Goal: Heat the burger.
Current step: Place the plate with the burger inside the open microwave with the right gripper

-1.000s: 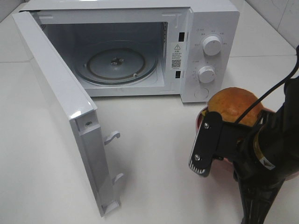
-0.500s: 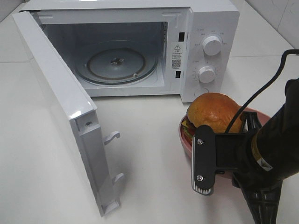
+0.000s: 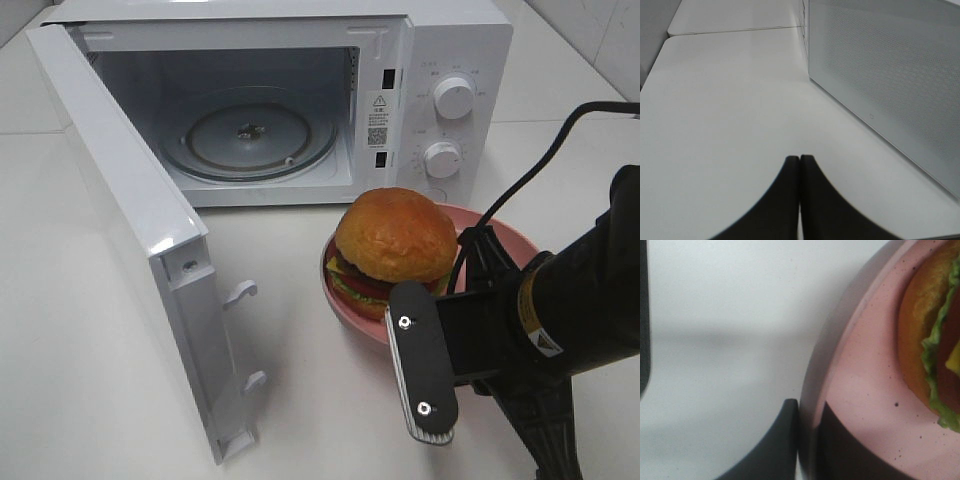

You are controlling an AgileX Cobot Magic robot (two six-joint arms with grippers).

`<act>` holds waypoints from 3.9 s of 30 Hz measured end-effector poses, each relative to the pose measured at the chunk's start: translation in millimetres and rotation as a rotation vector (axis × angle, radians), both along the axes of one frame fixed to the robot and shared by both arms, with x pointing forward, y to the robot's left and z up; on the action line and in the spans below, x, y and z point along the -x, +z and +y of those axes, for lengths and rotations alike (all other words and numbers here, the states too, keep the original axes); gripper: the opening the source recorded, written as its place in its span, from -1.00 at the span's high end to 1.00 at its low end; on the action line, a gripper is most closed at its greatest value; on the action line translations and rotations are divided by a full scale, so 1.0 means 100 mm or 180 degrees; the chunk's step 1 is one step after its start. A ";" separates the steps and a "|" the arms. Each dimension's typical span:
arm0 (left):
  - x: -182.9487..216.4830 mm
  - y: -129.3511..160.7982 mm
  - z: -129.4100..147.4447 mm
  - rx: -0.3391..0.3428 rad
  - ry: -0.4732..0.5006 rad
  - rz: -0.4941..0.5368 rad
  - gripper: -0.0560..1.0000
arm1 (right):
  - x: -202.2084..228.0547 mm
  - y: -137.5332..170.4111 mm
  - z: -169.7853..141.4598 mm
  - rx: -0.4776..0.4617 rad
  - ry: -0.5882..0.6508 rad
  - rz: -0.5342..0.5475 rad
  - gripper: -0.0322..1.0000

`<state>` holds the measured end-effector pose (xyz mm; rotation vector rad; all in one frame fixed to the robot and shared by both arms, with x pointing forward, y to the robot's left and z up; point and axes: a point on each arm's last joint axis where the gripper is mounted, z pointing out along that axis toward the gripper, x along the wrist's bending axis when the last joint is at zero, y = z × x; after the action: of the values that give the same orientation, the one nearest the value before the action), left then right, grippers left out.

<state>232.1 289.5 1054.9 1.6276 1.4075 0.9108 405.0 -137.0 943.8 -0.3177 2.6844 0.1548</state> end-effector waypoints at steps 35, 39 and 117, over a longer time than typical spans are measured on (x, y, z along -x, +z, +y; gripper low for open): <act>0.00 0.00 0.00 0.0000 0.0000 0.0000 0.89 | -0.22 0.08 0.23 -0.0315 0.0841 -0.0496 0.87; 0.00 0.00 0.00 0.0000 0.0000 0.0000 0.89 | -0.25 0.10 0.23 -0.0326 0.0931 -0.0578 0.87; 0.00 0.00 0.00 0.0000 0.0000 0.0000 0.89 | -1.00 0.14 0.67 -0.0175 0.1101 -0.0205 0.87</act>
<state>232.1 289.5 1054.9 1.6276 1.4075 0.9108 505.1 -70.5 957.9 -0.7548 2.5356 0.3147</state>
